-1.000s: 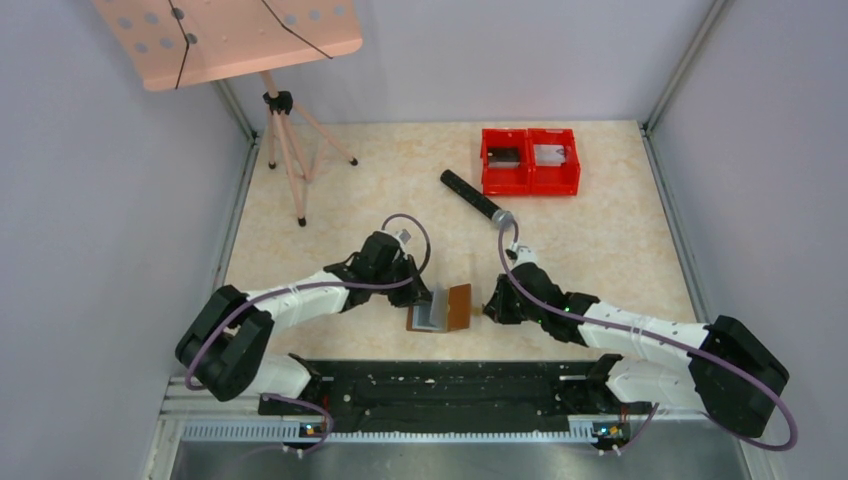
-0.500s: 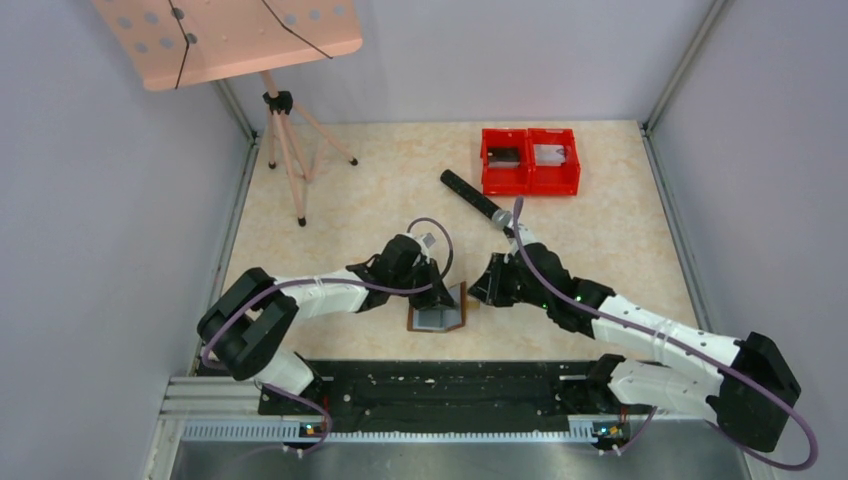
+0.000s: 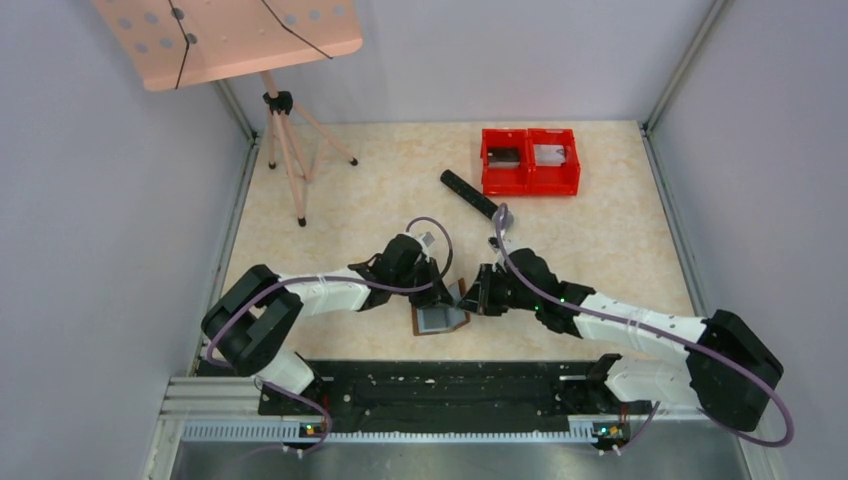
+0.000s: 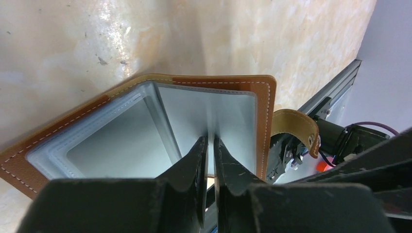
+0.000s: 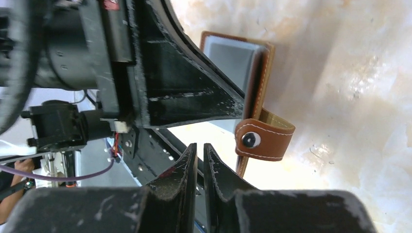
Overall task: Take the credit cards out of the card holder
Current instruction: Open the card holder at the center of the board.
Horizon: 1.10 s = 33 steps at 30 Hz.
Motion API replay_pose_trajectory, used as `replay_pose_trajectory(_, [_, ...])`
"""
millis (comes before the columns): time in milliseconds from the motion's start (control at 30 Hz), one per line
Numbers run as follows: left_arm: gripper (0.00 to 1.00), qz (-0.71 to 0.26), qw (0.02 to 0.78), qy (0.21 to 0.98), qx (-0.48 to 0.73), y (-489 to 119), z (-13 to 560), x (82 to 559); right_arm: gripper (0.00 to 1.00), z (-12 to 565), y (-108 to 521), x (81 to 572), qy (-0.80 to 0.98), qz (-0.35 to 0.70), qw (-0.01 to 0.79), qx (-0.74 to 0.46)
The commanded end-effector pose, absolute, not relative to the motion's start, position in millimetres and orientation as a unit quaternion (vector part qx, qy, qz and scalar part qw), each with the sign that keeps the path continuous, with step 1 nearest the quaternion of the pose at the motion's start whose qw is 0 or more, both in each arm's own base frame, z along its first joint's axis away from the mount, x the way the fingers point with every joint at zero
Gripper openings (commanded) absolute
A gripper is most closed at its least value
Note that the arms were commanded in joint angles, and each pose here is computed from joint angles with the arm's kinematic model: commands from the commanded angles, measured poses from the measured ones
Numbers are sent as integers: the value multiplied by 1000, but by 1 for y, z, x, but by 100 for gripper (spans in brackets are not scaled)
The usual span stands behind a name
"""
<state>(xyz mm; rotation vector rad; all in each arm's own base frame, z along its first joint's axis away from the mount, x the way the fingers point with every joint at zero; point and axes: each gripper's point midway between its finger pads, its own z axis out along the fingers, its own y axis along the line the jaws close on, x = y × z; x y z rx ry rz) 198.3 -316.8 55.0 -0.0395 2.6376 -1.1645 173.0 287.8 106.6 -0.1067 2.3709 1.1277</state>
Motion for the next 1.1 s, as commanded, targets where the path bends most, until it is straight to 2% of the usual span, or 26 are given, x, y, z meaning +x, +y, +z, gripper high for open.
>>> replay_pose_trajectory(0, [15, -412, 152, 898, -7, -326, 65, 209, 9, 111, 302, 175, 857, 451, 245, -34])
replay_pose_trajectory(267, [16, -364, 177, 914, -26, -308, 70, 217, 6, 62, 275, 184, 899, 359, 250, 2])
replay_pose_trajectory(533, [22, -304, 199, 930, -56, -272, 74, 212, 4, 24, 251, 180, 918, 309, 245, 33])
replay_pose_trajectory(1067, [17, -268, 191, 942, -61, -257, 56, 205, 3, 12, 243, 177, 922, 297, 242, 47])
